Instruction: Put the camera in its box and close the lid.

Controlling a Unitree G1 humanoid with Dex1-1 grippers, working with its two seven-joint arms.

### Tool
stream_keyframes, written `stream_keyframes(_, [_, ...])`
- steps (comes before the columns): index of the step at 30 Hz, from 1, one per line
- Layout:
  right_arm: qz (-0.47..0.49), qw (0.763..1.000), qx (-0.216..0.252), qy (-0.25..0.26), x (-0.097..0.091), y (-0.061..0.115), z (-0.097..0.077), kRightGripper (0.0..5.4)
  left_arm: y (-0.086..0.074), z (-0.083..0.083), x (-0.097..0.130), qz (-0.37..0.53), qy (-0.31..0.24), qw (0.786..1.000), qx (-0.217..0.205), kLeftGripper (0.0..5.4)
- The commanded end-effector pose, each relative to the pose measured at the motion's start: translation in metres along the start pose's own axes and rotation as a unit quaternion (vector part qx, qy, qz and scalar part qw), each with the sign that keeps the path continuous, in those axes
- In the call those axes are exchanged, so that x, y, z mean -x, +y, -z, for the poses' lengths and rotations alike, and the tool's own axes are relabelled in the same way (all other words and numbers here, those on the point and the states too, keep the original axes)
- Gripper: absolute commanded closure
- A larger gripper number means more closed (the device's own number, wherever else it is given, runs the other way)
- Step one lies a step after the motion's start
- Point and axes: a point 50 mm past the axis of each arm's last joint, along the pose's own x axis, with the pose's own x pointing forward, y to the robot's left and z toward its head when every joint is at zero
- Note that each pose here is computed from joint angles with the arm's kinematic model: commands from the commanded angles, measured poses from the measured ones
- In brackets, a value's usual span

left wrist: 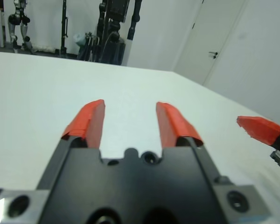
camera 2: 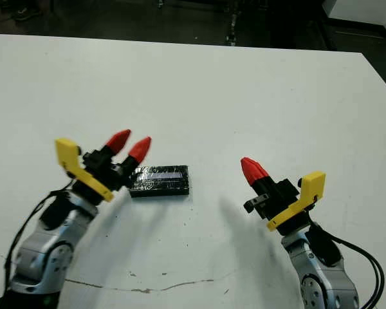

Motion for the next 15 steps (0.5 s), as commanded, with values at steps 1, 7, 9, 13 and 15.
stream_keyframes(1, [0.010, 1.000, 0.006, -0.001, 0.003, -0.003, -0.001, 5.40, -0.007, 0.013, -0.004, -0.026, 0.028, 0.999, 0.006, 3.49])
stream_keyframes(7, [0.008, 1.000, 0.005, -0.002, 0.003, -0.003, -0.001, 5.40, -0.012, 0.020, -0.004, -0.045, 0.083, 0.995, -0.032, 4.42])
stream_keyframes(9, [0.010, 1.000, 0.003, -0.001, 0.003, -0.003, -0.002, 5.40, -0.012, 0.021, -0.003, -0.043, 0.103, 0.993, -0.046, 4.76])
stream_keyframes(13, [0.007, 1.000, 0.002, -0.001, 0.002, -0.003, -0.003, 5.40, -0.011, 0.026, -0.002, -0.029, 0.137, 0.988, -0.063, 5.37])
stream_keyframes(15, [0.007, 1.000, 0.000, 0.000, 0.002, -0.002, -0.003, 5.40, -0.011, 0.030, -0.001, -0.024, 0.161, 0.985, -0.062, 5.39])
